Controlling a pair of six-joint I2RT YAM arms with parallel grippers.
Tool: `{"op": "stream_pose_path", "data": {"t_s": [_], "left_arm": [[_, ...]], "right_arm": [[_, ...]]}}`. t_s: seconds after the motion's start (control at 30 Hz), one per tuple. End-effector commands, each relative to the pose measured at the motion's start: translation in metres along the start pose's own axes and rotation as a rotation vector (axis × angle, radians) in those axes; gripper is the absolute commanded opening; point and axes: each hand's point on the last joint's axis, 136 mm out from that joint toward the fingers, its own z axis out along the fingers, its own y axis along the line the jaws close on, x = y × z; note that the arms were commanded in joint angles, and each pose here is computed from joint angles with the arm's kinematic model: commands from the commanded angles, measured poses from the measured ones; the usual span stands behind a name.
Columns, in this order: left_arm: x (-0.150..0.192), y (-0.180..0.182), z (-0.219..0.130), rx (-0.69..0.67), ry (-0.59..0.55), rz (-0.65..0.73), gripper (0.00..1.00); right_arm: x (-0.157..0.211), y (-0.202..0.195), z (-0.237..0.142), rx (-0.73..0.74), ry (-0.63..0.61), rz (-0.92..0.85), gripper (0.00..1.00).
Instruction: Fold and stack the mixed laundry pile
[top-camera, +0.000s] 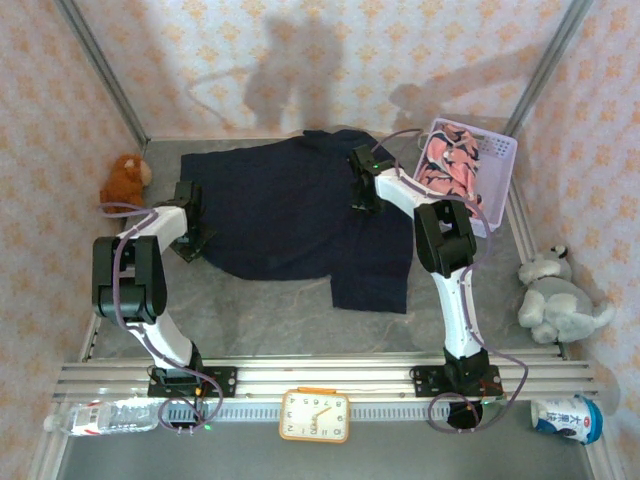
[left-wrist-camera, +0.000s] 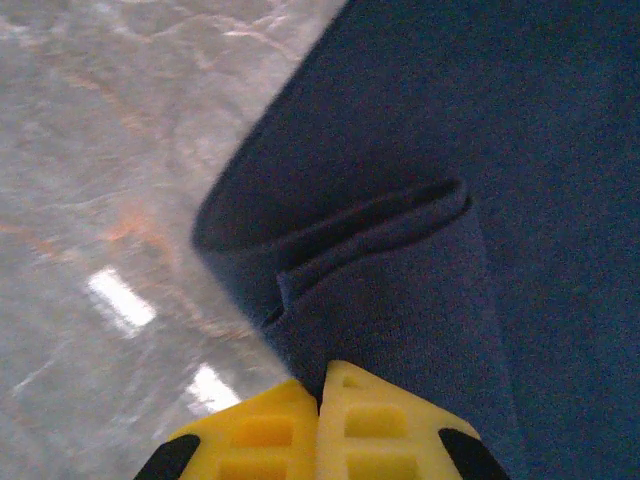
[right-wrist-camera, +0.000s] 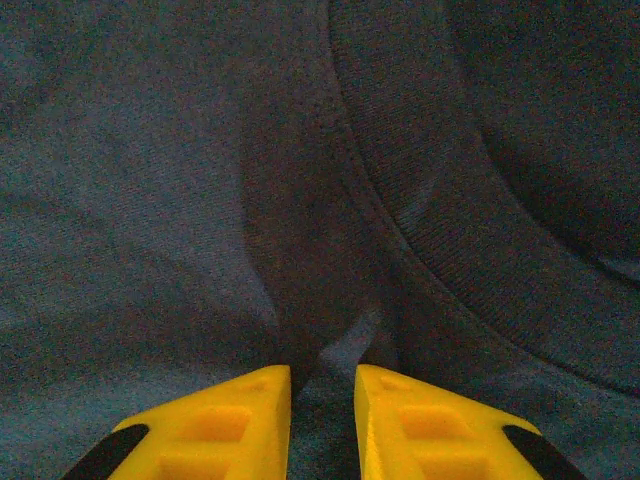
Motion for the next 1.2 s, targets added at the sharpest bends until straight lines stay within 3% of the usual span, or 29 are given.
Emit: {"op": "stream_pose_path", "data": {"t_s": [0.0,0.17,0.27,0.3,0.33,0.37,0.47,0.67,0.83,1.17], "left_arm": [[0.004,0.036,-0.026,-0.119,-0.008,0.044,0.0],[0.053,0.067,-0.022,-0.114,0.076,-0.004,0.0],[0.077,0.087,-0.018,-0.107,0.089,-0.08,0.06],[0.083,0.093,-0.017,-0.108,0.088,-0.096,0.19],[0.084,0.097,-0.016,-0.115,0.08,-0.101,0.46],[0.083,0.099,-0.018,-0.119,0.071,-0.1,0.58],[0.062,0.087,-0.032,-0.115,0.033,-0.064,0.76],[0.0,0.019,-0.057,0.043,-0.074,-0.058,0.77],[-0.022,-0.034,-0.029,0.108,-0.025,-0.04,0.77],[-0.027,-0.045,0.035,-0.022,0.042,-0.039,0.77]], "right_arm": [[0.008,-0.018,0.013,0.069,0.05,0.016,0.24],[0.012,-0.02,0.017,0.071,0.062,0.032,0.23],[0.014,-0.018,0.018,0.061,0.07,0.033,0.23],[0.014,-0.018,0.017,0.061,0.07,0.031,0.23],[0.013,-0.018,0.016,0.06,0.069,0.028,0.23],[0.012,-0.018,0.014,0.059,0.067,0.025,0.23],[0.007,-0.014,0.001,0.038,0.052,0.007,0.25],[0.009,-0.01,-0.042,-0.022,0.034,-0.029,0.29],[0.045,-0.013,-0.069,-0.063,0.071,-0.067,0.32],[0.126,-0.047,-0.059,-0.043,0.216,-0.054,0.42]]}}
